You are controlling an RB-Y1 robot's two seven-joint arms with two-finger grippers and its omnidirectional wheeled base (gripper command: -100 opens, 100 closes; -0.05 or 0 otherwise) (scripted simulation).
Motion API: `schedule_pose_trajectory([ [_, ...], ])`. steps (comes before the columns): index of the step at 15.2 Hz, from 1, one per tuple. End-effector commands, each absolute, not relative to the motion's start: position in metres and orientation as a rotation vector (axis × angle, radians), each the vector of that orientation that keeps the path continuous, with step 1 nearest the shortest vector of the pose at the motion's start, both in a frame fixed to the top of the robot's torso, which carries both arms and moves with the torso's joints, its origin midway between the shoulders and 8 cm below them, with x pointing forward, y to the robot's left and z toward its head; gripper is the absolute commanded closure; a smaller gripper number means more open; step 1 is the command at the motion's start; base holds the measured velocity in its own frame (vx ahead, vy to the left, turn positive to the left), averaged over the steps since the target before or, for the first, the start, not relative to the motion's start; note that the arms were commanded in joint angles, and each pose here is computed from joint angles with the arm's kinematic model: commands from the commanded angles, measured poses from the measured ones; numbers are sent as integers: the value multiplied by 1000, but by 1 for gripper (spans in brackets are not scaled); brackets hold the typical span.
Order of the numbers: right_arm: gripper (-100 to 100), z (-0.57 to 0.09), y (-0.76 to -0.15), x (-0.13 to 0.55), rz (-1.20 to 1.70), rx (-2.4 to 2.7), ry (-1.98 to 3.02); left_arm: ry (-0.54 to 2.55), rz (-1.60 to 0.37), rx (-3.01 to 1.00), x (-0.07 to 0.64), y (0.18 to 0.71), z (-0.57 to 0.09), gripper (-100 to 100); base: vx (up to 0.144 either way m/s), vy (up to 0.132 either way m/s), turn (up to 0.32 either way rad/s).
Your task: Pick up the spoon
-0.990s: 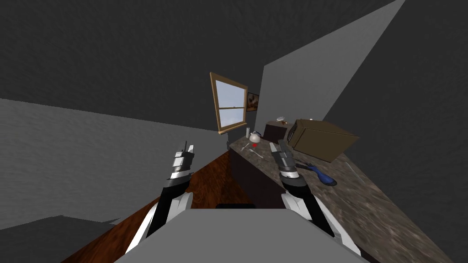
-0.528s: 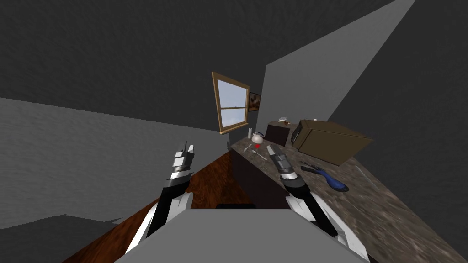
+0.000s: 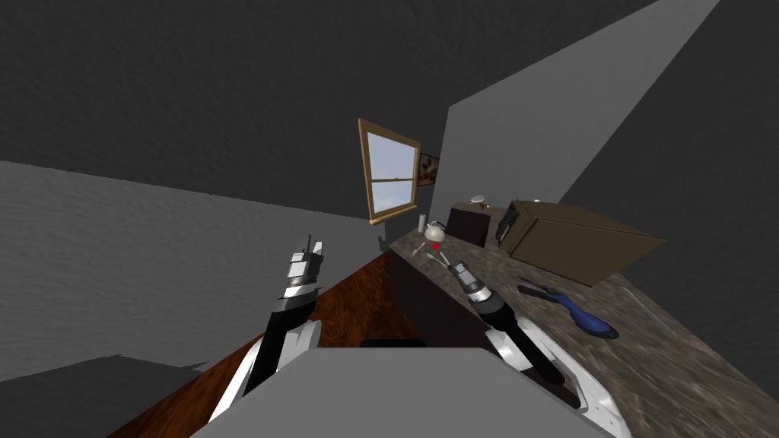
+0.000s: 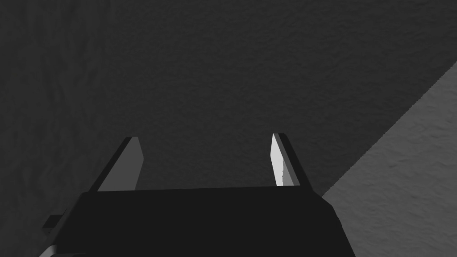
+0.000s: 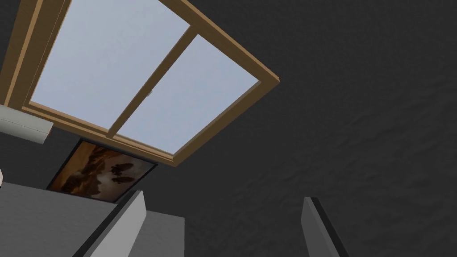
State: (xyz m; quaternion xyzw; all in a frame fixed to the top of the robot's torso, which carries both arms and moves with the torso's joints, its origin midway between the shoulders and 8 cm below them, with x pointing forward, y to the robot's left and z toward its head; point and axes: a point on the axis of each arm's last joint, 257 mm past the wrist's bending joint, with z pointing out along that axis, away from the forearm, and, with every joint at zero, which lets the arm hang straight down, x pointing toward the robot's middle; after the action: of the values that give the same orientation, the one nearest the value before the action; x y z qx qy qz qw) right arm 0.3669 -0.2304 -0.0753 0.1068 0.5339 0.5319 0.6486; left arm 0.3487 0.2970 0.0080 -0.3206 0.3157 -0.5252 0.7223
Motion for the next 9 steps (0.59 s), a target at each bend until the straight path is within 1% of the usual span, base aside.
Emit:
schedule_pose_trajectory([
  [1, -100, -82, -231, 367, 1194, 220, 1247, 697, -1160, -708, 349, 297, 8, 0, 44, 39, 19],
  [2, -100, -101, -234, 369, 1158, 190, 1311, 697, -1160, -708, 349, 297, 8, 0, 54, 59, 49],
  [6, -100, -122, -239, 370, 1111, 130, 1399, 697, -1160, -708, 349, 297, 8, 0, 71, 72, 45],
  [7, -100, -140, -245, 371, 1071, 95, 1461, 697, -1160, -708, 349, 297, 8, 0, 62, 59, 47],
  [9, -100, -157, -251, 370, 1030, 46, 1524, 697, -1160, -708, 349, 297, 8, 0, 74, 72, 64],
])
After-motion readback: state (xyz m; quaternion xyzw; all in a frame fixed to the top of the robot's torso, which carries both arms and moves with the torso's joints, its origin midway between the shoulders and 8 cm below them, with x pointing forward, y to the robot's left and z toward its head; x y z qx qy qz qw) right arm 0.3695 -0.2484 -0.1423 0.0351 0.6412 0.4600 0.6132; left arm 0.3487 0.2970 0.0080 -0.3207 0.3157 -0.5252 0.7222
